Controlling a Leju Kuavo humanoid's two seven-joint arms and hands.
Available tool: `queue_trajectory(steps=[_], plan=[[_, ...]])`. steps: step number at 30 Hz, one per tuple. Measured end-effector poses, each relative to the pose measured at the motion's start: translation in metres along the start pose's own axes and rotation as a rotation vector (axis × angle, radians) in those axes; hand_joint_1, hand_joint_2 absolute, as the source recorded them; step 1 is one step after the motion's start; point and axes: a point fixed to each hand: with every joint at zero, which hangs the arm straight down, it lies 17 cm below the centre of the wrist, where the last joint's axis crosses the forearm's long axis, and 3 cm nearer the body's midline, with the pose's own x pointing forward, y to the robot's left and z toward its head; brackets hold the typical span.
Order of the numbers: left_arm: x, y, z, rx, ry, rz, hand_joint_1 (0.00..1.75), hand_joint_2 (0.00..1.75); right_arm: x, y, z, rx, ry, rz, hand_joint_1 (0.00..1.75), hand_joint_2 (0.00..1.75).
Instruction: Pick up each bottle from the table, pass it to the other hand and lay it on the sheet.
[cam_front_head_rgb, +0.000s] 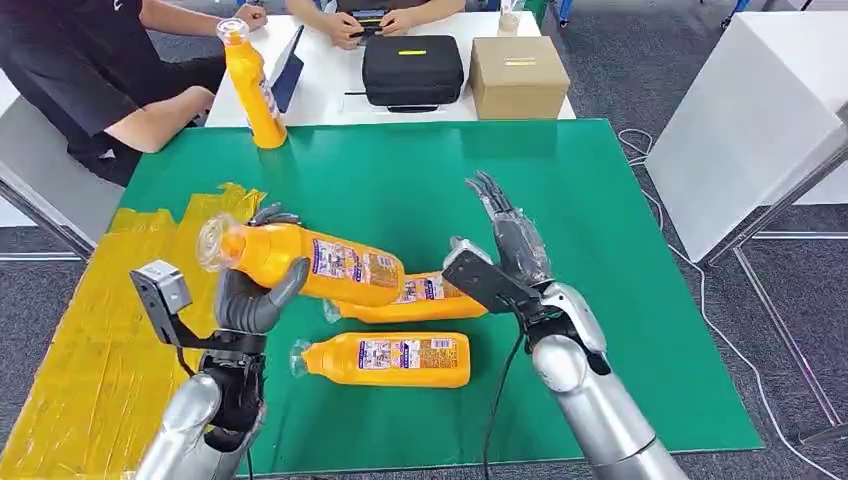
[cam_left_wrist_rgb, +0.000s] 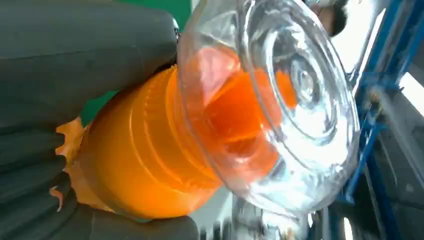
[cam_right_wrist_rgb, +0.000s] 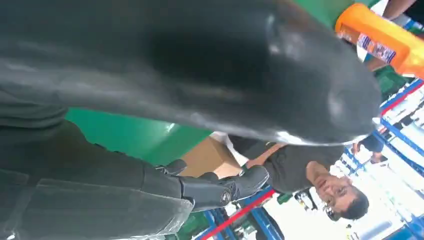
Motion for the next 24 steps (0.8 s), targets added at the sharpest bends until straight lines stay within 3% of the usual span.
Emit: queue_trajectory(steps=[5,8,13,18,24], plan=[[0.042,0.037,-0.013,0.129,-0.207,-0.453,1.75,1.75,-0.013,-0.031,0.013,-0.054,0.012,0.025,0.0,0.0],[0.091,0.065,-0.025,0.218,-0.371,-0.816,1.75,1.75,-0.034,-0.055,0.028,-0.073,0.039,0.054,0.0,0.0],[0.135,0.099,-0.046,0.289,-0.494,-1.245,1.75,1.75,-0.052,-0.074,0.042,-0.069,0.062,0.088,0.0,0.0],[0.125,0.116,-0.063,0.276,-0.476,-1.489,1.75,1.75,-0.056,-0.076,0.043,-0.06,0.066,0.112,0.0,0.0],[0.066,0.112,-0.08,0.146,-0.379,-1.799,1.75,1.75,-0.056,-0.074,0.047,-0.057,0.077,0.147,0.0,0.0]])
